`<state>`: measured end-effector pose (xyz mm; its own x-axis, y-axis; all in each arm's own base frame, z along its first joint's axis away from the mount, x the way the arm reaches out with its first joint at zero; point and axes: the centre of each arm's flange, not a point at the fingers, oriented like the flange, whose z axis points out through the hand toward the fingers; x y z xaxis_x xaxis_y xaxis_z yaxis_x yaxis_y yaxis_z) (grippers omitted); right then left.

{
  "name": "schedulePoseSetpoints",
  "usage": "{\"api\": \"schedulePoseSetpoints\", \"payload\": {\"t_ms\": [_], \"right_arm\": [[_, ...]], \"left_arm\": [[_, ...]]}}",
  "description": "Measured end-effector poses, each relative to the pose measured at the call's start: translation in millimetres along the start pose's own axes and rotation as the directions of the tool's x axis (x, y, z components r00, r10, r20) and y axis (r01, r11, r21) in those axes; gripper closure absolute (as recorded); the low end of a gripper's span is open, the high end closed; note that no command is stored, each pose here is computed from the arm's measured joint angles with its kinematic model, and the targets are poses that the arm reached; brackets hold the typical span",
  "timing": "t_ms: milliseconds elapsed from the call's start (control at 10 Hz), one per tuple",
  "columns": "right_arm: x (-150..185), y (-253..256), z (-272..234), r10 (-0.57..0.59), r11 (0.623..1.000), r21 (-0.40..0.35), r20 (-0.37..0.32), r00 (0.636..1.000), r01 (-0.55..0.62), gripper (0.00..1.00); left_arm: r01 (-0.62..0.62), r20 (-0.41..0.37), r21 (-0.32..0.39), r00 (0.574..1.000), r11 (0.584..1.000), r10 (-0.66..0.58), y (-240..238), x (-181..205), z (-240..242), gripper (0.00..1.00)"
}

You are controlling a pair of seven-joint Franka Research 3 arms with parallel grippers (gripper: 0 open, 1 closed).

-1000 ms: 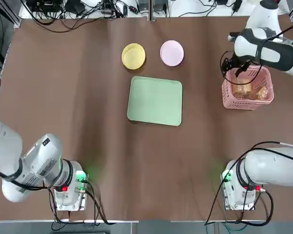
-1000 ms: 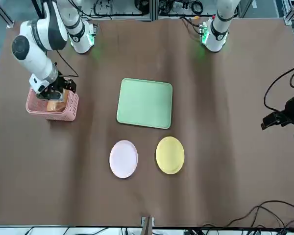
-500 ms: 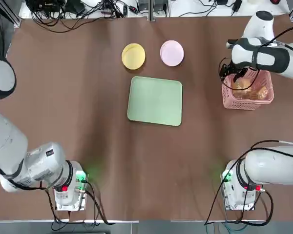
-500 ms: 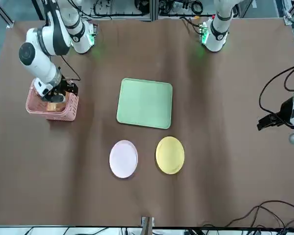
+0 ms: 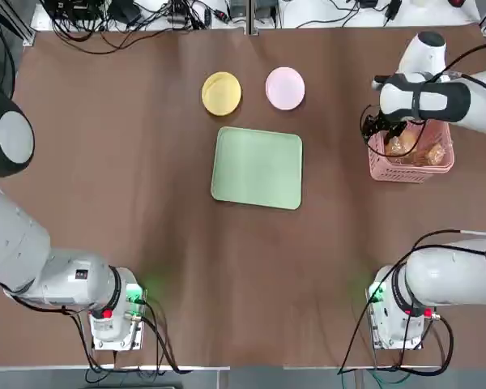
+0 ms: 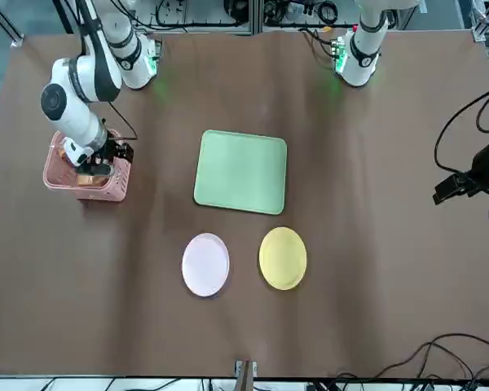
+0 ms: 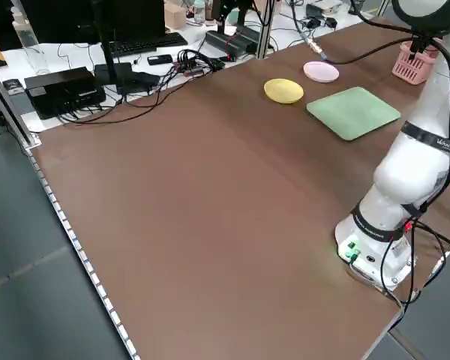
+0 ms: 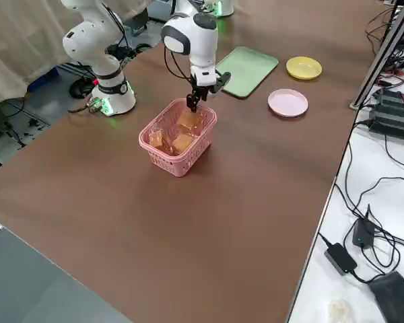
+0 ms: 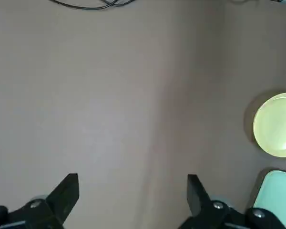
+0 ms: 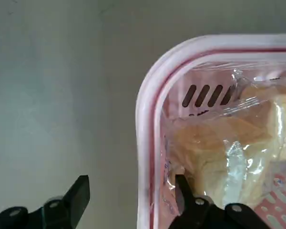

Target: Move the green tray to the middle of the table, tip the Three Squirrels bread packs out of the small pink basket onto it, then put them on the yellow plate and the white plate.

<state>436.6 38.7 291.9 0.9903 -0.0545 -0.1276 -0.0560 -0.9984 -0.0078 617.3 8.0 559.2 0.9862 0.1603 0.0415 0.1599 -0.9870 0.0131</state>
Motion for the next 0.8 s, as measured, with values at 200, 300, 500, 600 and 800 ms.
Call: {"api": "schedulePoseSetpoints", "payload": {"t_ms": [200, 300, 500, 600, 800], "right_arm": [[2.1, 5.6, 5.2, 0.012, 1.000, 0.002, 0.004, 1.000, -0.012, 0.22], [2.8, 8.4, 6.0, 0.018, 1.000, 0.002, 0.003, 1.000, -0.018, 0.26], [3.7, 12.7, 7.4, 0.028, 1.000, 0.003, 0.004, 1.000, -0.028, 0.41], [3.7, 12.9, 8.0, 0.028, 1.000, 0.003, 0.005, 1.000, -0.028, 0.47], [3.8, 13.2, 8.2, 0.029, 1.000, 0.003, 0.005, 1.000, -0.029, 0.80]], "left_arm": [[0.006, 0.012, -0.005, 1.000, 1.000, -0.005, -2.0, -1.3, 2.6, 0.00], [0.007, 0.016, -0.010, 1.000, 1.000, -0.007, -1.6, -1.7, 4.2, 0.00], [0.012, 0.021, -0.031, 1.000, 0.999, -0.011, 0.3, -2.2, 4.7, 0.00], [0.014, 0.022, -0.039, 1.000, 0.999, -0.013, 1.0, -2.3, 4.6, 0.00], [0.016, 0.023, -0.040, 1.000, 0.999, -0.016, 0.8, -3.3, 2.6, 0.00]]}}
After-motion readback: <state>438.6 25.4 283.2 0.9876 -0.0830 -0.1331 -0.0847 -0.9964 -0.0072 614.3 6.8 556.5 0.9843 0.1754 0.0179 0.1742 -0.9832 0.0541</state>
